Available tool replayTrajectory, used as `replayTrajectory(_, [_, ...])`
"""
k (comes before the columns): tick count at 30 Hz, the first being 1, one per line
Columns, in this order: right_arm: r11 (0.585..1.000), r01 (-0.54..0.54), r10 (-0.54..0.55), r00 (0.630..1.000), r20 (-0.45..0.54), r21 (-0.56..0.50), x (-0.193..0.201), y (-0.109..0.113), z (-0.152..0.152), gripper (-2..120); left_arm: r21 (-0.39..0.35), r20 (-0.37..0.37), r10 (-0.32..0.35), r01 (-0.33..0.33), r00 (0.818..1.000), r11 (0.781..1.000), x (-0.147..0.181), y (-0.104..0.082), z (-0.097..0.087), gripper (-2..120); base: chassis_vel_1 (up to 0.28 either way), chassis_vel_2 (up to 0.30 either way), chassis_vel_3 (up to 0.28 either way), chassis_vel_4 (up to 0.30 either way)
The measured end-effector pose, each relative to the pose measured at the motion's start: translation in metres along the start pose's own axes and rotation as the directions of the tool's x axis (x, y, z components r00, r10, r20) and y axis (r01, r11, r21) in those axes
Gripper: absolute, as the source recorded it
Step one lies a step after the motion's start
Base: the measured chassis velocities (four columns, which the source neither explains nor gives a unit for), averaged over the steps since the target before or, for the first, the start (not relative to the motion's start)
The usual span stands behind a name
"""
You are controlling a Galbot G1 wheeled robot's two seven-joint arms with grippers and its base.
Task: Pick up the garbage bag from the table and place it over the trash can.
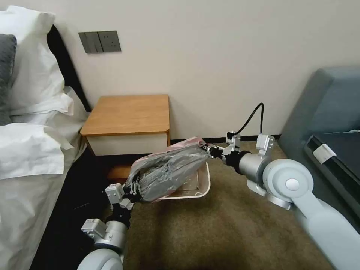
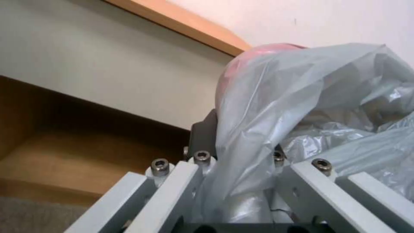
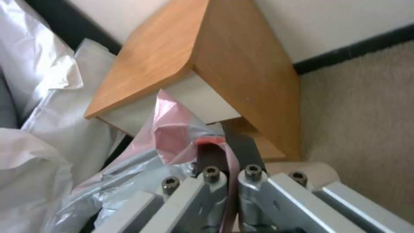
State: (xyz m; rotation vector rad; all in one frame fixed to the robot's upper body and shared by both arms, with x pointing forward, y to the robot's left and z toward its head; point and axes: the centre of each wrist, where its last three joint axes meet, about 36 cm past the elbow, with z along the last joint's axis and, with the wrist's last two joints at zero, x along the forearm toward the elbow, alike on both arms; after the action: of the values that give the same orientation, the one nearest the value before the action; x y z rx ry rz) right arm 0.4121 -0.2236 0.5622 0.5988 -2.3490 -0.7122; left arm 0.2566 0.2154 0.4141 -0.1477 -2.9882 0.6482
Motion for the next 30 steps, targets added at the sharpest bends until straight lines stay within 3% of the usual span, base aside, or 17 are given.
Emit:
replayTrajectory(9, [0.993, 0.043, -0.048, 0.998, -0.046, -0.109, 0.011, -0.018, 0.0, 0, 0.056, -0.007, 0.004, -0.004, 1.0, 0.998, -0.005, 0.001, -0.004, 7, 0.0, 0.0, 0.0, 0.0])
replayTrajectory(20, [0.981, 0.098, -0.101, 0.995, -0.011, -0.167, 0.024, -0.021, 0.009, 0, 0.125, -0.026, -0.014, 0.017, 1.0, 0.992, -0.007, 0.0, -0.007, 7, 0.0, 0.0, 0.0, 0.0])
replayTrajectory(28, [0.977, 0.098, -0.098, 0.995, 0.011, -0.19, 0.029, -0.017, 0.02, 25, 0.147, -0.026, -0.026, 0.029, 0.999, 0.989, -0.01, 0.0, -0.011, 7, 0.0, 0.0, 0.0, 0.0])
replayTrajectory(30, [0.977, 0.094, -0.091, 0.996, 0.022, -0.193, 0.031, -0.014, 0.025, 37, 0.148, -0.024, -0.025, 0.029, 0.999, 0.989, -0.011, 0.0, -0.012, 7, 0.0, 0.0, 0.0, 0.0])
